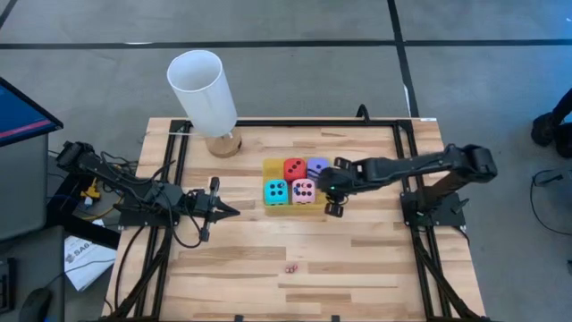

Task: Pick & Place Dice
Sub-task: Put the small purple dice into the yellow bin, then put the right small pink dice into the yellow bin

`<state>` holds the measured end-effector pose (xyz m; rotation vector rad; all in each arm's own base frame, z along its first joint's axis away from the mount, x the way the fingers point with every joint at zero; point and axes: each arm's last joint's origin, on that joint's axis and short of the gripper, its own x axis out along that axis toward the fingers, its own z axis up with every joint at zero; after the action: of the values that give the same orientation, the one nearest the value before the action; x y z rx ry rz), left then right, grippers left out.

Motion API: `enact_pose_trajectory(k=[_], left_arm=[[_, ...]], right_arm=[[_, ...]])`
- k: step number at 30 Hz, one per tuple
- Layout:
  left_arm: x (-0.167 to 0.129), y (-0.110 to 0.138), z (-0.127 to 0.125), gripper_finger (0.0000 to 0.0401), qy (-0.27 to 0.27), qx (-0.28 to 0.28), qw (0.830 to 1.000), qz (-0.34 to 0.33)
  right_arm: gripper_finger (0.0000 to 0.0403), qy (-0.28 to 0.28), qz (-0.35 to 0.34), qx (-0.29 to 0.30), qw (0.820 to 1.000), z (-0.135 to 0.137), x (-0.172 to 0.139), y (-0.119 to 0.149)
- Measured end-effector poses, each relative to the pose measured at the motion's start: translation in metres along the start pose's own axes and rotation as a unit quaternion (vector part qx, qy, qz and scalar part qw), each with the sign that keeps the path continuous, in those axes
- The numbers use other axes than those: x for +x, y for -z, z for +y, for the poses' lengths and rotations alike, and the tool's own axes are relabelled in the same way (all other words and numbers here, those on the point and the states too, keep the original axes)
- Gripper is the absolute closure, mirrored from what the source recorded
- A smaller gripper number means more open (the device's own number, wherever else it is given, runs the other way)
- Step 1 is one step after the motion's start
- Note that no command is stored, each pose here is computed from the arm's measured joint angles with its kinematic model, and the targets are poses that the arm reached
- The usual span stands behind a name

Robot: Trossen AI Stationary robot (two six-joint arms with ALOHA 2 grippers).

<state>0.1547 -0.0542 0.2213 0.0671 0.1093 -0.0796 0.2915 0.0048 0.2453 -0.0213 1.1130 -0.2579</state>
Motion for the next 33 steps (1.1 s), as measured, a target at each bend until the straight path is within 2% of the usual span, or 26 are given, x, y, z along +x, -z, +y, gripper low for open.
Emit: enact_pose_trajectory(k=[5,17,28,33], left_arm=[[0.000,0.000,0.000,0.0401,0.000,0.000,1.000,-0.001],[0.000,-0.001,0.000,0.0401,0.000,0.000,1.000,-0.006],[0.000,-0.002,0.000,0.0401,0.000,-0.001,1.000,-0.008],[0.000,-0.002,0.000,0.0401,0.000,-0.001,1.000,-0.008]], right_arm=[[0.0344,0.001,-0.014,0.024,1.000,-0.001,0.023,0.023],[0.0332,0.005,-0.036,0.026,0.999,-0.008,0.029,0.019],[0.0240,0.010,-0.027,0.031,0.999,-0.011,0.034,0.020],[0.0224,0.010,-0.027,0.031,0.999,-0.011,0.034,0.020]])
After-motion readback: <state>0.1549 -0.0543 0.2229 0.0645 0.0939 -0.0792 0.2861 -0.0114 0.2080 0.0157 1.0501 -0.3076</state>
